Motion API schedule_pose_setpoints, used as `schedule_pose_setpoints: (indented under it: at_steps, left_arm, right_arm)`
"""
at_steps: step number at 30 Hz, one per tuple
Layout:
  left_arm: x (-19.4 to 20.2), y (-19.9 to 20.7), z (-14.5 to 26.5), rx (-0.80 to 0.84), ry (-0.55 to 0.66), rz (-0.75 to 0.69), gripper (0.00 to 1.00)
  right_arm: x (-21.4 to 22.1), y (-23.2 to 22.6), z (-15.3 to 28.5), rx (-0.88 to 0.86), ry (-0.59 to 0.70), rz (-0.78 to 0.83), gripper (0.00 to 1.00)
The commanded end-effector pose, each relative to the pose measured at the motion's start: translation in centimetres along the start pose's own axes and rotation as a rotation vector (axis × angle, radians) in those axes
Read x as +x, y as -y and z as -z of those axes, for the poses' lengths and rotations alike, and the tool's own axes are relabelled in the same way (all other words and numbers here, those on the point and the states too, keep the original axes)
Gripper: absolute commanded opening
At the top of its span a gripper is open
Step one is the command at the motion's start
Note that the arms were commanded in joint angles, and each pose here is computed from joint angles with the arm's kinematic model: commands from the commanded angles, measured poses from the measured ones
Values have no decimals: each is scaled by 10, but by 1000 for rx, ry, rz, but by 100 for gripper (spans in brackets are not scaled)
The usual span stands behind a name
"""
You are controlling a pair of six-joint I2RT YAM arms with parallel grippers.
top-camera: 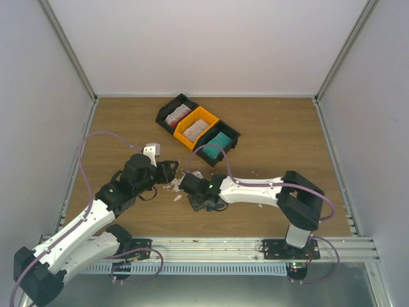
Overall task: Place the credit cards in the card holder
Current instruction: Close the card holder at the center of the board.
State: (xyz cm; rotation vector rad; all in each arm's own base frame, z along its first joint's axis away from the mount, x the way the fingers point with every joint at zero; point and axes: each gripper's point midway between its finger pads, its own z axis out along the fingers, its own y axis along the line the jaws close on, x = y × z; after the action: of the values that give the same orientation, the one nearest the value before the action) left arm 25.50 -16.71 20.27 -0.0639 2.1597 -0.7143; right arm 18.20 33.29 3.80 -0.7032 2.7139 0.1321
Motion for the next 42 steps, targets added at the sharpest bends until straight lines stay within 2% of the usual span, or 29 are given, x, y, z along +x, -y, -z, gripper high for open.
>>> schedule_pose_setpoints:
  at_steps: [1,6,11,14,17,23,29,36,42]
  left_arm:
    - [12,-4,-7,14,-38,12,54]
    - [43,5,-21,116,-152,33,58]
    - [87,13,-39,236,-312,85,60]
    - [106,26,-46,328,-377,121,56]
    - [119,33,-52,345,-414,115,53]
    - [137,54,-65,400,-472,78,42]
    - [151,69,-85,404,-533,49,37]
    - [169,54,-101,279,-590,40,35]
    - [182,38,-108,184,-634,55,36]
  right_arm:
    - [-38,-10,43,-174,182,-50,51]
    - [-35,58,55,-56,231,-177,50]
    - [-15,107,46,10,190,-233,49]
    - [-14,101,40,-81,177,-196,44]
    - [-10,100,34,-118,165,-191,38]
    - [0,109,24,-96,135,-210,26]
    - [4,114,20,-83,130,-225,15]
    - [0,114,25,-104,148,-229,1]
    - [-10,99,33,-195,177,-217,1]
